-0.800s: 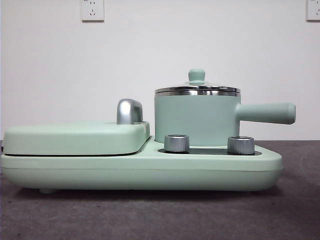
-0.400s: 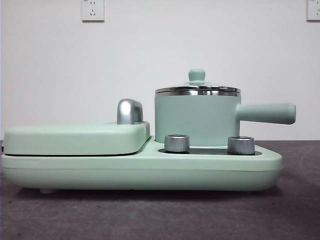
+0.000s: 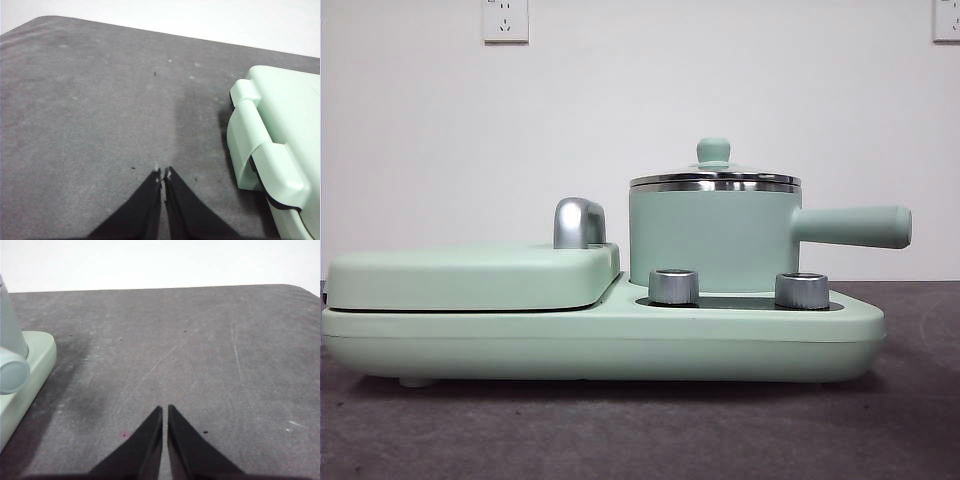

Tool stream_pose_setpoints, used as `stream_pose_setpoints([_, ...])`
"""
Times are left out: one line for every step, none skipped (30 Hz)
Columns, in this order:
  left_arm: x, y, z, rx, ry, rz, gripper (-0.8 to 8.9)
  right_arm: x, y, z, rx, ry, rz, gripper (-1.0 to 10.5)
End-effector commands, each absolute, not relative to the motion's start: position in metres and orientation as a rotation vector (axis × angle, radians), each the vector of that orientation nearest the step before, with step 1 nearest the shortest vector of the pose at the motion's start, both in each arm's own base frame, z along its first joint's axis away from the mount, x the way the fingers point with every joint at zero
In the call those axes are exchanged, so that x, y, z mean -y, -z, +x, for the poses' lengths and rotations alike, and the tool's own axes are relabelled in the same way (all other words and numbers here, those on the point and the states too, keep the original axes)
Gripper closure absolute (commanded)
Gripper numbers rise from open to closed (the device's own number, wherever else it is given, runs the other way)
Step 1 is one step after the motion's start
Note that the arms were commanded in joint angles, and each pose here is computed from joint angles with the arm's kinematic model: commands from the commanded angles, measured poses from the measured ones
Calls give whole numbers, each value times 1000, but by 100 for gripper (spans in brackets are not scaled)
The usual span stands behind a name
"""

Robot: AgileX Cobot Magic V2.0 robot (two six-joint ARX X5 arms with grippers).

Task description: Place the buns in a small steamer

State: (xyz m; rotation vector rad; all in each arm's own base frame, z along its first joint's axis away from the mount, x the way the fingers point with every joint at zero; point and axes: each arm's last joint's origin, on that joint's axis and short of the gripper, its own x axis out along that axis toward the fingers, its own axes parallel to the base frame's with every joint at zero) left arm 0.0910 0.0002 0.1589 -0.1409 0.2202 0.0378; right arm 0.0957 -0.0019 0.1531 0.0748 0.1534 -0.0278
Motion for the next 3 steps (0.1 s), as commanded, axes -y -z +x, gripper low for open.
stream_pose_setpoints([0, -152, 92, -243, -44, -130, 788, 2, -152, 96, -147, 28, 64, 931])
stream_pose_setpoints([0, -152, 92, -243, -44, -130, 788, 2, -152, 96, -148, 28, 64, 931])
stream_pose_setpoints([0, -152, 92, -243, -44, -130, 788, 2, -152, 96, -147, 28, 64, 931])
